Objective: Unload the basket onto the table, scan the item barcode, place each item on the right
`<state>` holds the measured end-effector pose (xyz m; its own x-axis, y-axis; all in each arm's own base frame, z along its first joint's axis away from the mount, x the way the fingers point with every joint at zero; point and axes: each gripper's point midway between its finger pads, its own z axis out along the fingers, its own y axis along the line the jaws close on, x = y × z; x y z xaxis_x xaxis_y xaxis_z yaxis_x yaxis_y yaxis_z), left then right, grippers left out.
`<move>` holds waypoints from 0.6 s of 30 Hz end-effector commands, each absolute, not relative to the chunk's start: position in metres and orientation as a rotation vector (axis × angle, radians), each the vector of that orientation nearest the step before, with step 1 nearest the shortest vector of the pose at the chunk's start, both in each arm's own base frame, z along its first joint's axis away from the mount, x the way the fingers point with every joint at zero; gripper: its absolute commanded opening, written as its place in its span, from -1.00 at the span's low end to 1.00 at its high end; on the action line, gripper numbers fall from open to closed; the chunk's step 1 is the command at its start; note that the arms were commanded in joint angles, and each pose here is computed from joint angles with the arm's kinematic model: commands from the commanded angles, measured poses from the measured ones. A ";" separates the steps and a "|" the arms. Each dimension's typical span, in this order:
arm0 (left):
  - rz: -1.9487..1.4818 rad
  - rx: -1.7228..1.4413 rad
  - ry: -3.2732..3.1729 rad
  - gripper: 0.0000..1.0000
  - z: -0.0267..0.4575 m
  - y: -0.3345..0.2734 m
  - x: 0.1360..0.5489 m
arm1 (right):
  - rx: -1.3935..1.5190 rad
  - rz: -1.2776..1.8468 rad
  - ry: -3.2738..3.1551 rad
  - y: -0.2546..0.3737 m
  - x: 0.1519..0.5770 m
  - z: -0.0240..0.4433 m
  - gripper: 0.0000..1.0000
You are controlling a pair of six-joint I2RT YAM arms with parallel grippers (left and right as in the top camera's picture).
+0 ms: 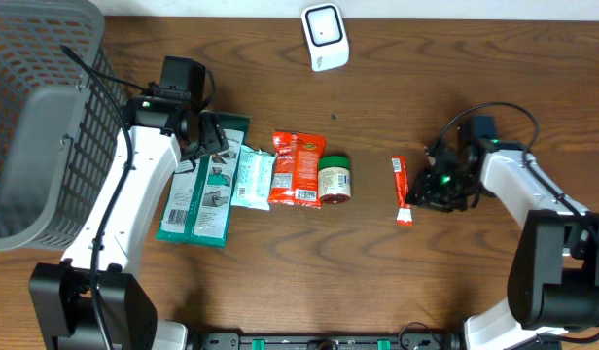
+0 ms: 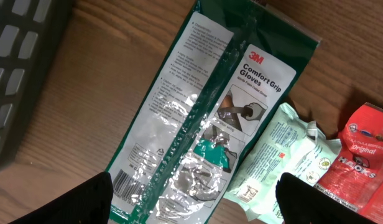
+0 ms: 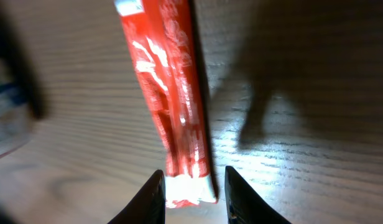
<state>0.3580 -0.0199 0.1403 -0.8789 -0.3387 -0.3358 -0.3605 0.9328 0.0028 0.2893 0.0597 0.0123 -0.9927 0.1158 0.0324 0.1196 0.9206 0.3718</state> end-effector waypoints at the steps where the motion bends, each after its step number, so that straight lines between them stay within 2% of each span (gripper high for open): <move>1: 0.106 -0.506 2.763 0.68 0.139 -0.019 0.357 | -0.219 -0.373 -3.066 0.051 0.274 -0.006 -0.46; 8: 0.106 -0.506 2.763 0.68 0.139 -0.019 0.357 | -0.196 -0.334 -3.110 0.061 0.272 -0.022 -0.61; 16: 0.106 -0.506 2.763 0.68 0.139 -0.019 0.357 | -0.157 -0.332 -3.100 0.071 0.266 -0.024 -0.41; 18: 0.106 -0.506 2.763 0.68 0.139 -0.019 0.357 | -0.187 -0.332 -3.097 0.073 0.266 -0.024 -0.41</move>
